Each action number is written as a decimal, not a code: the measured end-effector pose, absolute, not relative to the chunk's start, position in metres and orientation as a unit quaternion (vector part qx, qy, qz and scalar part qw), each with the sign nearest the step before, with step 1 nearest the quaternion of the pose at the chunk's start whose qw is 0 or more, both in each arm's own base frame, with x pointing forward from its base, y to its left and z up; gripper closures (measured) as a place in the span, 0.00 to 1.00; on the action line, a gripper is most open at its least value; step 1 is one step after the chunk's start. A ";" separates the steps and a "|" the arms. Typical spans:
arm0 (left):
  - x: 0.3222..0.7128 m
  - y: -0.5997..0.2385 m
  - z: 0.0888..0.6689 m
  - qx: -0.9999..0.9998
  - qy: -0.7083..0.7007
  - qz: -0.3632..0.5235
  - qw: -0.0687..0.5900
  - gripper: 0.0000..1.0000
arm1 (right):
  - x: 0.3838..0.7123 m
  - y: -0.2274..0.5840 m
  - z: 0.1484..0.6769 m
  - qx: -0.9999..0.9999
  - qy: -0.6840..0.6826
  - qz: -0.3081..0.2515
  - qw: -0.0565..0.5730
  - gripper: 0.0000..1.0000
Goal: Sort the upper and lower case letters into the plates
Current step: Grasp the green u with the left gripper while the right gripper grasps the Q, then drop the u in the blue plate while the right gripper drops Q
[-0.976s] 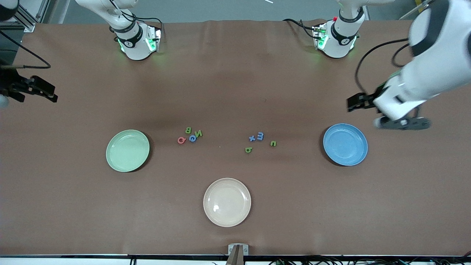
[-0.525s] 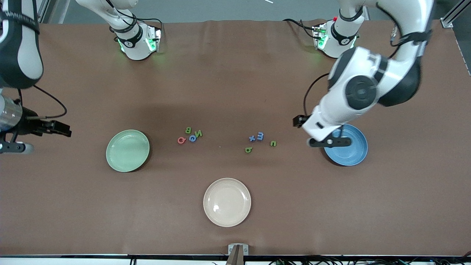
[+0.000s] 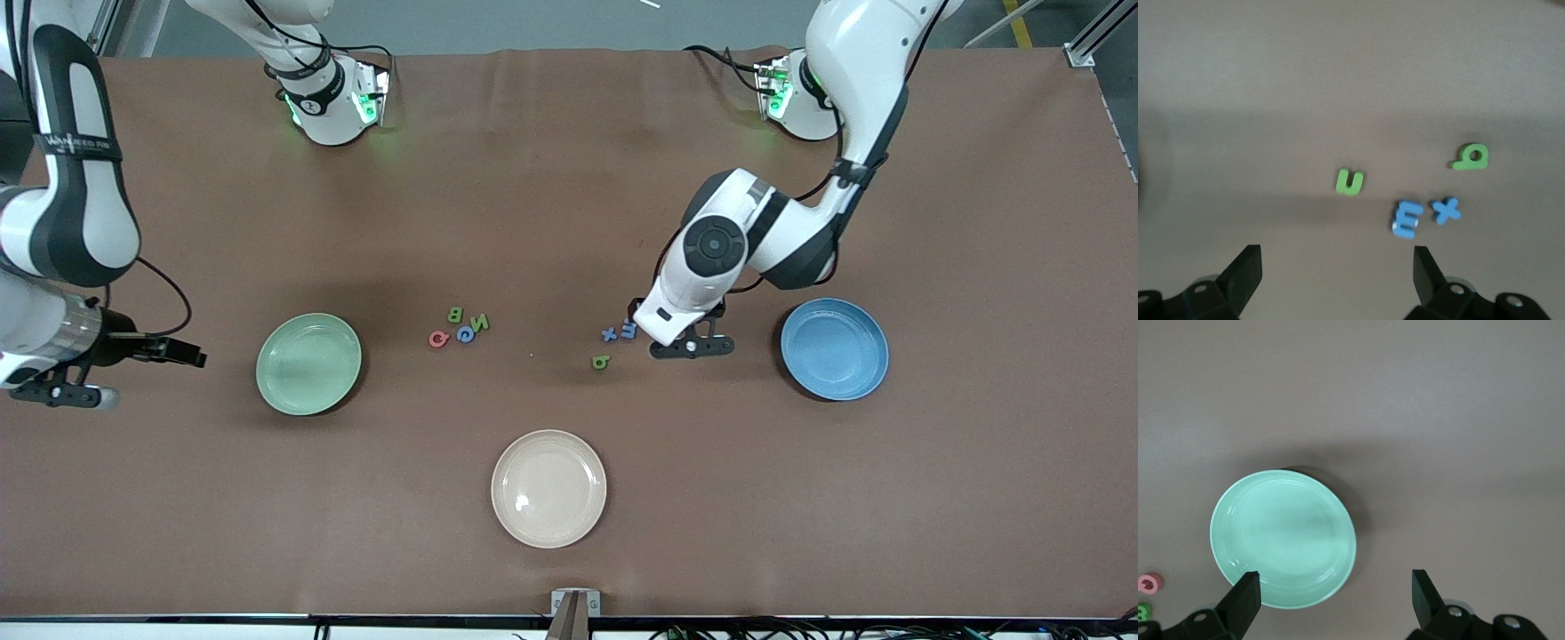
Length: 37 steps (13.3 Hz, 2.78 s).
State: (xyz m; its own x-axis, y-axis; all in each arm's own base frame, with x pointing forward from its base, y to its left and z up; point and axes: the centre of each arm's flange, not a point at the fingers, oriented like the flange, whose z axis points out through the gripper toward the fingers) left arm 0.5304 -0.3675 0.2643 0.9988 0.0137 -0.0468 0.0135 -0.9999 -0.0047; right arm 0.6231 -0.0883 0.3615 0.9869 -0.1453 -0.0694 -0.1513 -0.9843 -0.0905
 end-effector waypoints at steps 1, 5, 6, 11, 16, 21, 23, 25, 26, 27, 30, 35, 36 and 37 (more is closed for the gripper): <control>0.526 -0.366 0.251 -1.000 0.003 0.010 0.001 0.00 | 0.619 -0.084 0.350 -0.995 0.080 0.032 0.059 0.00; 0.523 -0.361 0.209 -1.000 0.011 -0.011 -0.015 0.00 | 0.615 -0.031 0.326 -0.991 0.106 0.026 0.078 0.00; 0.524 -0.360 0.199 -1.000 0.013 -0.014 -0.017 0.02 | 0.615 -0.004 0.323 -0.989 0.121 0.025 0.076 0.00; 0.526 -0.356 0.178 -1.000 0.014 -0.015 -0.020 0.23 | 0.589 0.133 0.298 -0.980 0.192 0.007 0.056 0.00; 0.527 -0.357 0.180 -1.000 0.014 -0.017 -0.021 0.43 | 0.567 0.184 0.265 -0.953 0.304 -0.013 -0.002 0.00; 0.527 -0.357 0.178 -1.000 0.015 -0.016 -0.021 0.52 | 0.559 0.217 0.208 -0.908 0.418 -0.010 -0.003 0.00; 0.526 -0.357 0.176 -1.000 0.016 -0.015 -0.020 0.54 | 0.559 0.230 0.198 -0.897 0.443 -0.010 -0.002 0.00; 0.527 -0.357 0.175 -1.000 0.017 -0.015 -0.019 0.59 | 0.557 0.243 0.194 -0.887 0.461 -0.010 -0.002 0.00; 0.527 -0.357 0.175 -1.000 0.017 -0.016 -0.019 0.59 | 0.556 0.248 0.194 -0.885 0.466 -0.010 -0.001 0.00; 0.528 -0.357 0.176 -1.000 0.016 -0.016 -0.019 0.70 | 0.555 0.252 0.193 -0.882 0.471 -0.010 -0.001 0.02; 0.531 -0.355 0.177 -1.000 0.014 -0.019 -0.020 0.74 | 0.552 0.259 0.190 -0.876 0.483 -0.004 0.003 0.04; 0.556 -0.321 0.201 -1.000 -0.004 -0.008 0.009 0.74 | 0.545 0.268 0.185 -0.874 0.486 0.002 0.004 0.05; 0.562 -0.306 0.217 -1.000 -0.001 -0.001 0.020 0.74 | 0.543 0.270 0.183 -0.874 0.486 0.004 0.002 0.06; 0.567 -0.289 0.235 -0.999 0.005 0.005 0.031 0.74 | 0.541 0.271 0.179 -0.874 0.485 0.005 -0.001 0.07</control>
State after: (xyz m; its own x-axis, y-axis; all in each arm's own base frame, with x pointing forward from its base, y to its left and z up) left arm 0.5671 -0.2889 0.2352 0.9999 -0.0091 -0.0111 -0.0098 -0.9980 -0.0626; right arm 0.5414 0.2713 0.1795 0.5295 -0.8483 -0.0089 -0.8483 -0.5295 0.0061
